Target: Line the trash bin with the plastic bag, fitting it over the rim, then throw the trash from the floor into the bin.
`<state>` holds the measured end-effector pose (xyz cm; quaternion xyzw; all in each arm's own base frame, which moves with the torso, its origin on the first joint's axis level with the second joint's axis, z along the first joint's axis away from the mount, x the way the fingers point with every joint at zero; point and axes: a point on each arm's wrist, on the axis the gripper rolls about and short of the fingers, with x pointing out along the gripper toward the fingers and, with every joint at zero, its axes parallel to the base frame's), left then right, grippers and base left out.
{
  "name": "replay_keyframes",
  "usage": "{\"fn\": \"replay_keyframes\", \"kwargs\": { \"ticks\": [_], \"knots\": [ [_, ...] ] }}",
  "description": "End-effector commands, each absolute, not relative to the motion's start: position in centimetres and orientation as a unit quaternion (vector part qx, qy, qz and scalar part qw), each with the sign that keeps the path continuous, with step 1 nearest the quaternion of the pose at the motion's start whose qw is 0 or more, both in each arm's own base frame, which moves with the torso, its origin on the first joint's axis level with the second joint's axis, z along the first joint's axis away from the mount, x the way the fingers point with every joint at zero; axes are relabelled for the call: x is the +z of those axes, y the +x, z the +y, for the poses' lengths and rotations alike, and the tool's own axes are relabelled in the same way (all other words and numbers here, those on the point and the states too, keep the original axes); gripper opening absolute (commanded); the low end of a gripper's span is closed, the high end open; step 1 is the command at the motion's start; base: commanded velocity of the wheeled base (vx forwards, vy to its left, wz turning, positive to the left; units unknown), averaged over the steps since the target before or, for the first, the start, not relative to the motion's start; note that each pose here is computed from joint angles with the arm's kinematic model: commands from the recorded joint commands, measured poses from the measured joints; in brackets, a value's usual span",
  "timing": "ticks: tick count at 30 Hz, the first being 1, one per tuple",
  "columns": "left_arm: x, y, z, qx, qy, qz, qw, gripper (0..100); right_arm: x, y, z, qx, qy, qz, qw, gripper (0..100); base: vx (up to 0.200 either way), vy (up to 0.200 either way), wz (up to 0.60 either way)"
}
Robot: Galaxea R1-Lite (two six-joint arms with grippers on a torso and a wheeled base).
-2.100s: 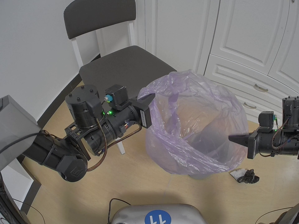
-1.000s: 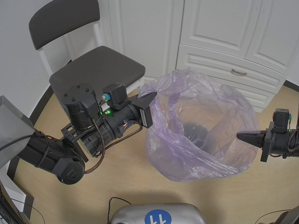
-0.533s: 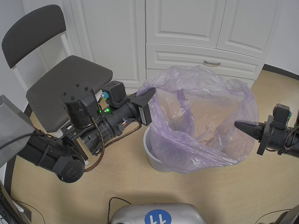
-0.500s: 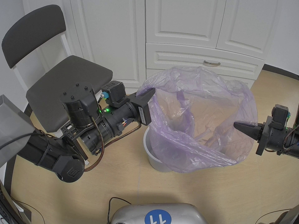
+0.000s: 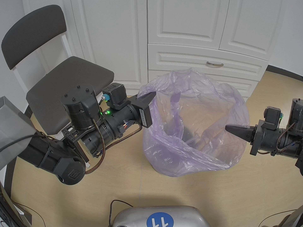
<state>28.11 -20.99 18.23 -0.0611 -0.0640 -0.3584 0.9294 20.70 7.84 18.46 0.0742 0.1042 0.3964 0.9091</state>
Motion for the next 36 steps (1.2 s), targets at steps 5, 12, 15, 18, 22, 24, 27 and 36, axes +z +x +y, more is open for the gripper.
{"fn": "replay_keyframes", "kwargs": {
  "ticks": [5,12,15,18,22,24,27,36],
  "knots": [
    [18.1,28.1,-21.1,-0.359,-0.061,-0.062,0.929,0,18.0,21.1,8.0,0.398,0.076,0.115,0.907,0,0.000,0.000,0.00],
    [17.9,28.3,-21.1,-0.358,-0.060,-0.060,0.930,0,17.7,21.4,8.1,0.403,0.078,0.122,0.904,0,0.000,0.000,0.00],
    [17.7,28.5,-21.2,-0.356,-0.057,-0.054,0.931,0,17.4,21.6,8.2,0.409,0.080,0.129,0.900,0,0.000,0.000,0.00],
    [17.6,28.6,-21.2,-0.355,-0.054,-0.053,0.932,0,17.4,21.9,8.3,0.409,0.080,0.130,0.900,0,0.000,0.000,0.00],
    [17.5,28.7,-21.3,-0.354,-0.053,-0.048,0.932,0,17.4,21.9,8.3,0.409,0.080,0.131,0.900,0,0.000,0.000,0.00],
    [17.5,28.7,-21.4,-0.353,-0.053,-0.048,0.933,0,17.4,21.9,8.3,0.411,0.080,0.131,0.899,0,0.000,0.000,0.00],
    [17.3,29.0,-21.3,-0.350,-0.052,-0.047,0.934,0,17.3,22.0,8.4,0.412,0.081,0.132,0.898,0,0.000,0.000,0.00],
    [16.9,30.3,-20.9,-0.335,-0.049,-0.039,0.940,0,16.8,23.2,9.0,0.414,0.104,0.118,0.896,0,0.000,0.000,0.00]
  ]
}}
